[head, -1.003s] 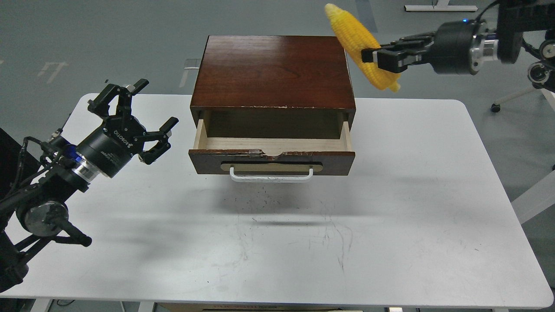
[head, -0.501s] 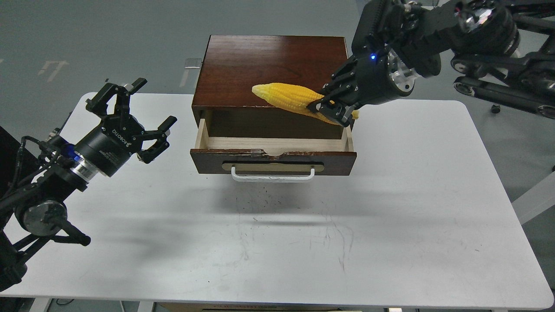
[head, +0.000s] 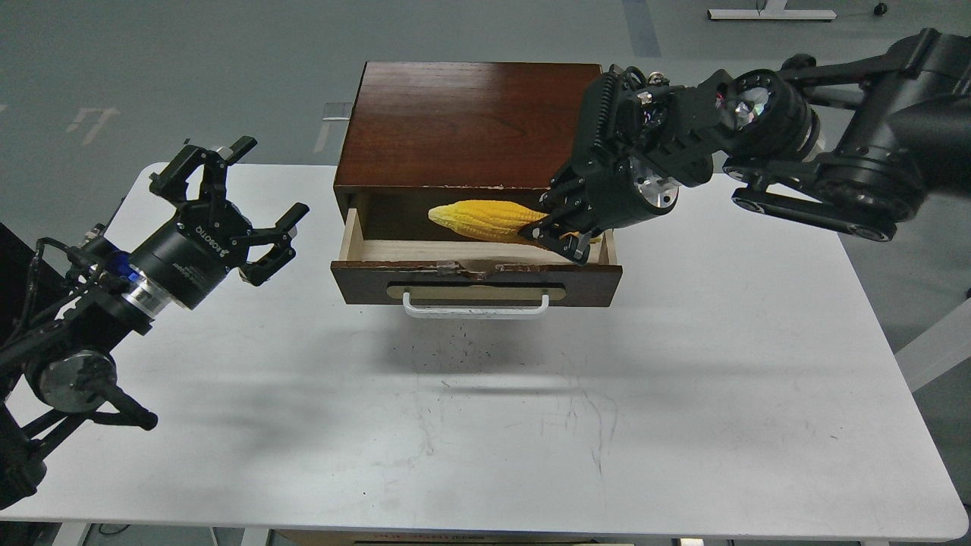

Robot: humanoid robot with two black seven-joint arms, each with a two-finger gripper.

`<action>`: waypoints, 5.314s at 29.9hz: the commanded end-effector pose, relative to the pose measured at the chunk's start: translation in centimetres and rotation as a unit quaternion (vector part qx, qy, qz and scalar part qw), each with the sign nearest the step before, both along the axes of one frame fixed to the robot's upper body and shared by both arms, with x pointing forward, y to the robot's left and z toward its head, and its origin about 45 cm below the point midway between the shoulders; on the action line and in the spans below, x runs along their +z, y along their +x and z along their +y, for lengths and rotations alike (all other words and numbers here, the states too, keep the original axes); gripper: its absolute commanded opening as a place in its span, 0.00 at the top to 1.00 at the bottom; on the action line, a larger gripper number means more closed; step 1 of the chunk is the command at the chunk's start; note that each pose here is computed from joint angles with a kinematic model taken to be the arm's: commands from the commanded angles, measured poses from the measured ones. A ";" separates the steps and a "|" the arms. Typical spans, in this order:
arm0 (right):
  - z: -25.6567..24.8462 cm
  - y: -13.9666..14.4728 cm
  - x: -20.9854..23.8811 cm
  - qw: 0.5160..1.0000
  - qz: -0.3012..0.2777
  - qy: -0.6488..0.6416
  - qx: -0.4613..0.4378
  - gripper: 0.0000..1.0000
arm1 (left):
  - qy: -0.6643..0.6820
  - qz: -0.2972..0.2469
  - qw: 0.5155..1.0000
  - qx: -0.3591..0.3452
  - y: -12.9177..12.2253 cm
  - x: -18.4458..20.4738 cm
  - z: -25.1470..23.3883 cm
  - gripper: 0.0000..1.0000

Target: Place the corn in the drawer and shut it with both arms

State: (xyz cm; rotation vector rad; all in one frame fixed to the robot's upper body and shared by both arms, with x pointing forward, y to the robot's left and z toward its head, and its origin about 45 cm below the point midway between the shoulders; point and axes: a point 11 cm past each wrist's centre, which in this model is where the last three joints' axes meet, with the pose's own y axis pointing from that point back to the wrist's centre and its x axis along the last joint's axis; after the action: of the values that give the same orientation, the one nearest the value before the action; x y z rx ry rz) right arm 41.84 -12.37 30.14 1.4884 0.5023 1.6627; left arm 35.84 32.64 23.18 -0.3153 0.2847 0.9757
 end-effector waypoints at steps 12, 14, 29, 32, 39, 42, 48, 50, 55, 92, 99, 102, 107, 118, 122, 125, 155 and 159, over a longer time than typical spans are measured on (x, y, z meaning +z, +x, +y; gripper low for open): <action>0.5 0.0 -0.6 1.000 0.002 0.014 0.003 0.36 | 0.000 -0.001 1.000 0.001 0.0 0.0 0.1 0.00; 0.6 0.1 -0.5 1.000 0.001 0.017 0.003 0.27 | 0.001 -0.001 1.000 0.001 0.0 0.1 0.1 0.00; 0.9 0.1 6.4 0.979 0.047 0.183 -0.075 0.05 | 0.003 0.000 1.000 0.001 0.0 0.1 0.2 0.00; -0.3 0.1 8.4 0.958 0.075 0.253 -0.116 0.04 | 0.002 -0.001 1.000 0.001 0.0 0.1 0.2 0.00; -8.0 1.9 9.0 0.836 0.161 0.442 -0.282 0.04 | 0.000 -0.001 1.000 0.000 0.0 0.1 0.0 0.00; -11.7 2.1 7.4 0.736 0.212 0.538 -0.352 0.04 | 0.000 0.001 1.000 -0.001 0.0 -0.1 -0.1 0.00; -16.5 1.7 1.9 0.572 0.270 0.641 -0.436 0.04 | -0.002 0.002 1.000 -0.002 -0.1 -0.2 -0.3 0.00; -18.1 1.3 -0.4 0.518 0.280 0.663 -0.463 0.04 | -0.002 0.001 1.000 -0.001 0.0 -0.2 -0.2 0.00; -19.2 0.7 -4.8 0.406 0.307 0.704 -0.496 0.04 | 0.005 0.001 1.000 0.009 0.3 -0.3 0.6 0.00; -21.7 -1.8 -12.2 0.288 0.330 0.705 -0.558 0.00 | 0.455 -0.474 0.680 -0.327 -3.8 10.1 -20.3 0.00; -22.0 -1.9 -12.3 0.288 0.327 0.704 -0.561 0.00 | 0.463 -0.466 0.643 -0.394 -6.3 5.5 -22.7 0.17; -22.0 -2.1 -12.6 0.286 0.328 0.703 -0.563 0.00 | 0.455 -0.436 0.650 -0.425 -7.6 2.7 -22.7 0.65; -22.0 -2.2 -12.7 0.285 0.328 0.701 -0.565 0.00 | 0.434 -0.376 0.689 -0.442 -9.4 -1.2 -21.4 0.94; -22.2 -2.4 -12.9 0.285 0.327 0.700 -0.567 0.00 | 0.363 -0.260 0.808 -0.385 -8.1 -3.0 -19.4 1.00; -22.2 -2.4 -12.9 0.285 0.327 0.700 -0.567 0.00 | 0.355 -0.225 0.836 -0.352 -6.8 -3.5 -18.5 1.00; -22.2 -2.4 -12.9 0.285 0.327 0.700 -0.567 0.00 | 0.360 -0.215 0.839 -0.346 -6.4 -3.9 -18.1 1.00; -22.1 -2.7 -13.3 0.283 0.330 0.697 -0.570 0.00 | 0.372 -0.172 0.856 -0.314 -4.6 -4.9 -15.7 1.00; -22.1 -2.8 -13.3 0.283 0.331 0.697 -0.570 0.00 | 0.375 -0.170 0.857 -0.311 -4.4 -5.0 -15.6 1.00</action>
State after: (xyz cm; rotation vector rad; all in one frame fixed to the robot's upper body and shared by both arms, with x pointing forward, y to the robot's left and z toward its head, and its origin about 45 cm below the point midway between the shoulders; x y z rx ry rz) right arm 39.05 -34.52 16.78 2.4535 -1.8826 -0.3285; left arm 31.27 16.94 18.23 0.3137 -0.3191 0.3103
